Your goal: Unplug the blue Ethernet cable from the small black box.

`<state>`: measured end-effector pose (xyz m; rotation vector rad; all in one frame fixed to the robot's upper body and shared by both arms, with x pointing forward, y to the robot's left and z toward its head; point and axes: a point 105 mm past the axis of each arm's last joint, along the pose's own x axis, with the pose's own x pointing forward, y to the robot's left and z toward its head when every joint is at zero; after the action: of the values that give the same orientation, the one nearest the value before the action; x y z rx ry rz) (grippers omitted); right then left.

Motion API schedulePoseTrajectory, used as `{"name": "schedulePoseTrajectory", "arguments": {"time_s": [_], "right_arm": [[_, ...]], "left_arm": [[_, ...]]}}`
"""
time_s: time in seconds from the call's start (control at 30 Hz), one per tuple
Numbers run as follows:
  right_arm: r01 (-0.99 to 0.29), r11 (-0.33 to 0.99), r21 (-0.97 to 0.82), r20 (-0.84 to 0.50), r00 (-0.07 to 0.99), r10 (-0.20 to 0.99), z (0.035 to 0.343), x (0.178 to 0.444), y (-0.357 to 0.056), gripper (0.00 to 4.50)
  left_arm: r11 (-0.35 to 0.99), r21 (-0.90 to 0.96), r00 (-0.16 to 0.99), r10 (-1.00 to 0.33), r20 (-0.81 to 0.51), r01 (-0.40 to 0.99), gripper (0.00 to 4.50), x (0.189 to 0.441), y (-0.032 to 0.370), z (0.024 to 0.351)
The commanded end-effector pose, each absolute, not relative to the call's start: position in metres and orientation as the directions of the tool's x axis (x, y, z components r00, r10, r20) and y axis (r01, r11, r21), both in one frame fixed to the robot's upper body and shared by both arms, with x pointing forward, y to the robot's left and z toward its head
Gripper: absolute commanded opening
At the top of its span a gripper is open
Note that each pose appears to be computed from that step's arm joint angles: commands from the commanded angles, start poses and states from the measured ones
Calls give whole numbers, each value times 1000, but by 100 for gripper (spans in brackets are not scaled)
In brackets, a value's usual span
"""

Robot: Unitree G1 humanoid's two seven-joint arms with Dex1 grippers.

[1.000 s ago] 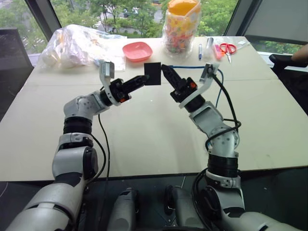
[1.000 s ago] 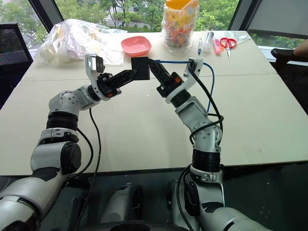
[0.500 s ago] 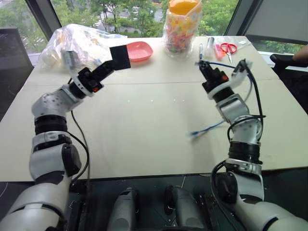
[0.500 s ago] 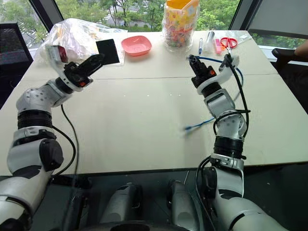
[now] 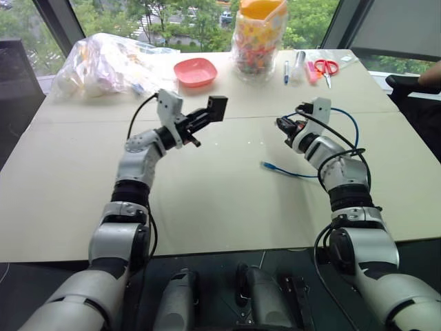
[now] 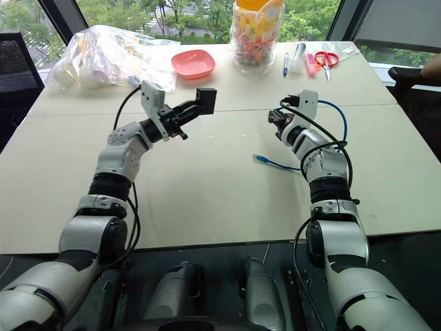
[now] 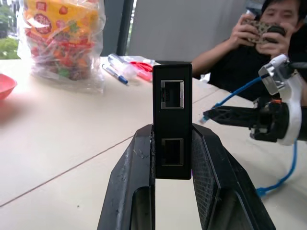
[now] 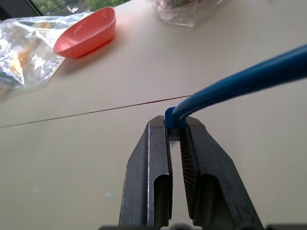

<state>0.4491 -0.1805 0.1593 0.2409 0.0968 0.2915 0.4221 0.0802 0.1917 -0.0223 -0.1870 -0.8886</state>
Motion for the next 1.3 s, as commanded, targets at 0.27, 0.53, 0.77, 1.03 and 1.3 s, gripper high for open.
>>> {"name": "schedulePoseTrajectory", "arguments": {"time_s": [0.27, 0.53, 0.77, 1.03, 1.3], "right_arm": [[-467, 884, -9, -159, 874, 460, 145, 421, -165, 439], [-527, 849, -34, -137, 844, 518, 153, 377, -155, 439], [-512, 859, -19, -72, 857, 510, 166, 366, -153, 450], [-569, 821, -41, -56, 822, 567, 171, 349, -154, 450], [-685, 728, -7, -94, 725, 682, 166, 316, -151, 450]], "left_arm": [[661, 107, 640, -748, 175, 743, 46, 429, 56, 179], [709, 118, 694, -705, 145, 695, 46, 435, 47, 160], [695, 119, 690, -719, 87, 709, 221, 431, 44, 138], [623, 126, 618, -782, 80, 772, 394, 417, 71, 147], [552, 87, 558, -826, -78, 829, 394, 353, 124, 148]]}}
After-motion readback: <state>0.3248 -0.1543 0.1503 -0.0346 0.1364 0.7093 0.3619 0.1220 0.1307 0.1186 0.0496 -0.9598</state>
